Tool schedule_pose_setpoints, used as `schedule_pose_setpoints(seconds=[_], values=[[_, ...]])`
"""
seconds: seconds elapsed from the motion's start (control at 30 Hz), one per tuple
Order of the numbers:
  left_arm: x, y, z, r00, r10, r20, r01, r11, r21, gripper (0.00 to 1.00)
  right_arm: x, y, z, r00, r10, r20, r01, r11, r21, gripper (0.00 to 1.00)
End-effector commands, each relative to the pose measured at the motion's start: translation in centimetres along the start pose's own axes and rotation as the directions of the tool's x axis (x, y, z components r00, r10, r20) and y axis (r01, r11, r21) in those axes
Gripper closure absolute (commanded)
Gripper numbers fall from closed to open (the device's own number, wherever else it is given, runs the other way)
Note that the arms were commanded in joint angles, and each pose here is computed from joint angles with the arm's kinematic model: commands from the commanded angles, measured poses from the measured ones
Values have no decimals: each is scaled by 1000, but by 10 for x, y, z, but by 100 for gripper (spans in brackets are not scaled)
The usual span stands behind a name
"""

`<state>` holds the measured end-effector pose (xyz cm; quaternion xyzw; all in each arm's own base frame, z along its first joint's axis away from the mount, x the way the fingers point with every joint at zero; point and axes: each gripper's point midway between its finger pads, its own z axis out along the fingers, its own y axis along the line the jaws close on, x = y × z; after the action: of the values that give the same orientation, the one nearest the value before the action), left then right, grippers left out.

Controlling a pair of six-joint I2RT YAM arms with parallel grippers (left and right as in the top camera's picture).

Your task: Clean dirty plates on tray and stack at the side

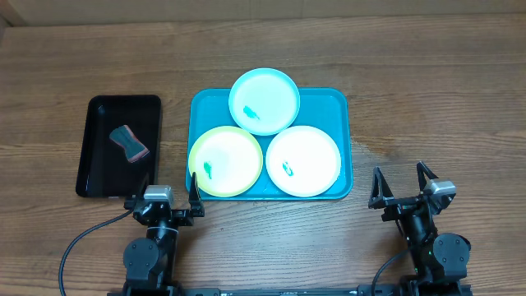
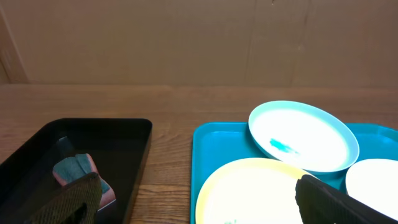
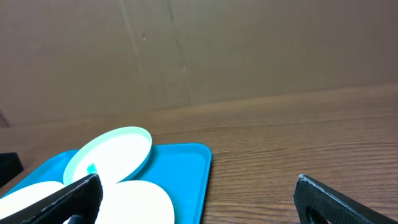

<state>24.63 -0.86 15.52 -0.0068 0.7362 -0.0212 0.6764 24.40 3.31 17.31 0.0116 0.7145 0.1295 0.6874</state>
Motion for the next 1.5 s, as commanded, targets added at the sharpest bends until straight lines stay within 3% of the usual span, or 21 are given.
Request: schedule_pose_setpoints(seconds=[0.0,0.63,0.83,0.93,1.03,1.13,1.23,1.33,1.47], values=[[-1,3,0,1000,22,11,-22,1000,-14,0,1,-3,0,1000,-4,8,4,1000,12,0],[-1,3,0,1000,22,11,-22,1000,-14,0,1,-3,0,1000,-4,8,4,1000,12,0],[-2,-25,-2,992,-127,-10,127,981,149,0,1,-3,0,1000,-4,8,4,1000,12,0],[-3,-40,-5,925,-373,-76,381,898,221,0,1,-3,0,1000,-4,8,4,1000,12,0],[-8,-53,-9,763,-621,-179,645,720,256,0,1,-3,0,1000,-4,8,4,1000,12,0],[-18,-54,-10,645,-738,-199,761,596,258,0,1,-3,0,1000,-4,8,4,1000,12,0],[-63,-57,-19,670,-738,-81,698,589,407,0,1,-3,0,1000,-4,8,4,1000,12,0],[-105,-57,-35,717,-693,82,561,643,522,0,1,-3,0,1000,-4,8,4,1000,12,0],[-135,-55,-48,743,-642,191,466,700,541,0,1,-3,0,1000,-4,8,4,1000,12,0]])
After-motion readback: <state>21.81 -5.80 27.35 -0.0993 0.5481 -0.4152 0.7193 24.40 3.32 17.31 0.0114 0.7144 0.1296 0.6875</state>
